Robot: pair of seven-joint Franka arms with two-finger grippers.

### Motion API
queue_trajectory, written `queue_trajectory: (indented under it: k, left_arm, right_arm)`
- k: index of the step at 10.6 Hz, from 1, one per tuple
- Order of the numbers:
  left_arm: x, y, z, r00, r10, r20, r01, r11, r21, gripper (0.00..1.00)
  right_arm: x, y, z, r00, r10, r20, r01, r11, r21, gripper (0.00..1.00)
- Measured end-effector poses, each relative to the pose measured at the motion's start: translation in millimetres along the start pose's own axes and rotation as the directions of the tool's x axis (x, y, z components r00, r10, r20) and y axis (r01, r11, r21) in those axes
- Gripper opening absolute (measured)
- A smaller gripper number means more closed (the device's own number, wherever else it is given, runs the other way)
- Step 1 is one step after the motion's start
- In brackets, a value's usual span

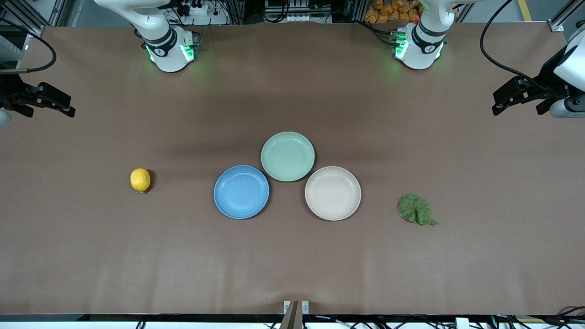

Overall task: Place lemon and lettuce in plates
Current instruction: 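Move the left gripper toward the lettuce while the right gripper waits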

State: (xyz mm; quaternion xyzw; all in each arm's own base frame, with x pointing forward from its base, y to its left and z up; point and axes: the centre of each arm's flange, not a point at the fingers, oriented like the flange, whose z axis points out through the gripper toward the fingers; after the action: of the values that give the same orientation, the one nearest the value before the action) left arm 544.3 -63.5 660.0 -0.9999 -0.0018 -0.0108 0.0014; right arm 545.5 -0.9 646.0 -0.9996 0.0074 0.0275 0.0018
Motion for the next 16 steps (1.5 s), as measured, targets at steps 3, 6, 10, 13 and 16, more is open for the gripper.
queue_trajectory:
  k: [3,6,10,13,16]
  left_arm:
    - [0,0,0,1.0,0.0,0.0,0.0,1.0,0.0,1.0]
    - [1,0,1,1.0,0.0,0.002,0.0,1.0,0.0,1.0]
    - [10,0,18,1.0,0.0,0.029,0.0,1.0,-0.001,1.0]
    - [33,-6,55,0.998,-0.01,0.069,0.011,1.0,-0.005,1.0]
    - [61,-8,111,0.994,-0.014,0.106,0.015,1.0,-0.014,1.0]
  right_arm:
    - [0,0,0,1.0,0.0,0.0,0.0,1.0,0.0,1.0]
    - [0,1,0,1.0,0.001,0.0,-0.001,1.0,0.0,1.0]
    - [0,2,0,1.0,0.005,0.0,-0.005,1.0,0.0,1.0]
    - [0,3,0,1.0,0.006,0.0,-0.006,1.0,0.0,1.0]
    - [1,9,0,1.0,0.017,0.001,-0.017,1.0,0.001,1.0]
